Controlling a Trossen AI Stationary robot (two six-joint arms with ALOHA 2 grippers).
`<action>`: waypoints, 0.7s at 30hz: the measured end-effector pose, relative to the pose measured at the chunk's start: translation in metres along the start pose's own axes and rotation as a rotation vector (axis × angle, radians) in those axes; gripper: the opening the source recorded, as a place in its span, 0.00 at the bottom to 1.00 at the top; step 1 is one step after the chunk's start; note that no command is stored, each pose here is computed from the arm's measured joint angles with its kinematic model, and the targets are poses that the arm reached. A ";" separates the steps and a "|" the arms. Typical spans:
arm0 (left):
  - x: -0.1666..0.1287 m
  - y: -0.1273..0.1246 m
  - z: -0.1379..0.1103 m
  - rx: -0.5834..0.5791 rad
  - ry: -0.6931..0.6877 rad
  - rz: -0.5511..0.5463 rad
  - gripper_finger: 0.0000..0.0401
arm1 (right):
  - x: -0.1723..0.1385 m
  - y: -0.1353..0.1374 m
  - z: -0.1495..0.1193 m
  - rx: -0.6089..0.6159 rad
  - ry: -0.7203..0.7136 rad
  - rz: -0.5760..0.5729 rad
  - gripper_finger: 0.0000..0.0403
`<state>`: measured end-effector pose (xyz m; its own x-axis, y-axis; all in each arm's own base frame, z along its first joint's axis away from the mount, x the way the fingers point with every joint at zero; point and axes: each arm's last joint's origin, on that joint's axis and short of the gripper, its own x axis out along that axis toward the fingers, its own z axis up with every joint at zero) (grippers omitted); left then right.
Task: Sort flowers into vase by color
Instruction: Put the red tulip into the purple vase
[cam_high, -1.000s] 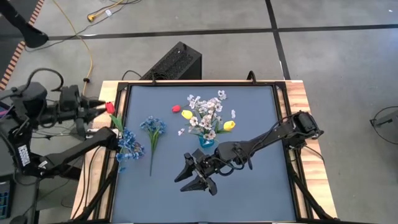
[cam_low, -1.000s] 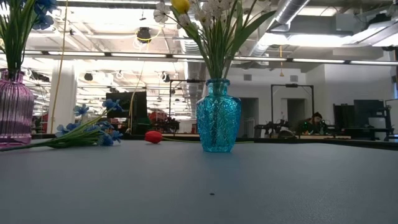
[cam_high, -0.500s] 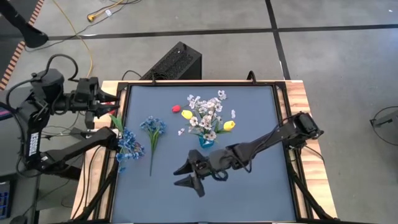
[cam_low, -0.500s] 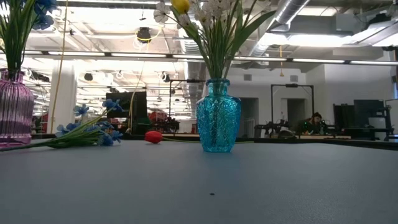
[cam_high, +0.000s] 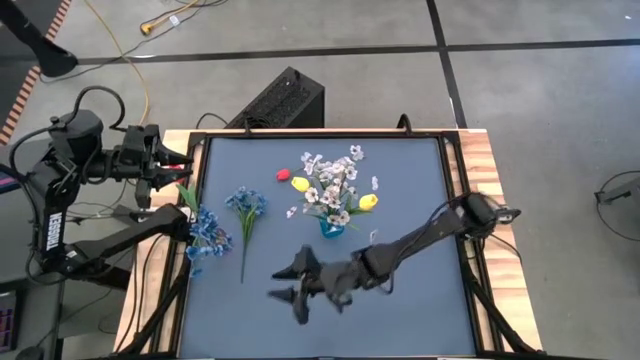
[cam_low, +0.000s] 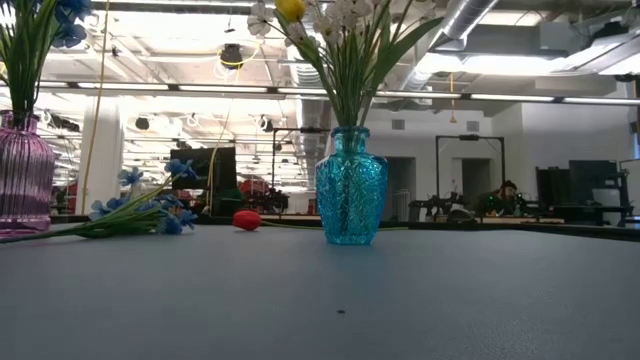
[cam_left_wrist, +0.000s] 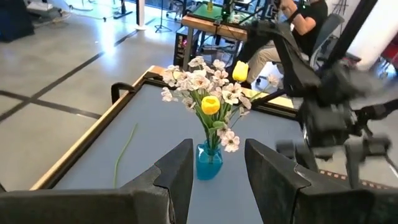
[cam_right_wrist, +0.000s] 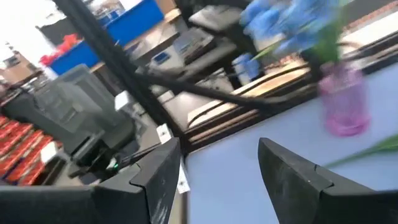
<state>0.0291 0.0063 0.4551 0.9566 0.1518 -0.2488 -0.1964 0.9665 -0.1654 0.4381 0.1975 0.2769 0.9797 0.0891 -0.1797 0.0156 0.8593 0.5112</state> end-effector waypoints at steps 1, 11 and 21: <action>0.000 0.000 0.000 -0.015 0.001 0.006 0.33 | 0.006 0.002 -0.008 -0.011 0.009 -0.016 0.60; 0.000 0.001 -0.001 -0.082 0.008 0.053 0.33 | 0.088 -0.013 -0.069 -0.199 -0.064 -0.182 0.57; 0.000 0.000 -0.001 -0.034 0.008 0.008 0.33 | 0.150 -0.058 -0.119 -0.141 -0.237 -0.424 0.48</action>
<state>0.0288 0.0061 0.4542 0.9533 0.1572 -0.2580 -0.2109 0.9577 -0.1956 0.5608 0.2205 0.1203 0.9116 -0.3854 -0.1428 0.4110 0.8563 0.3126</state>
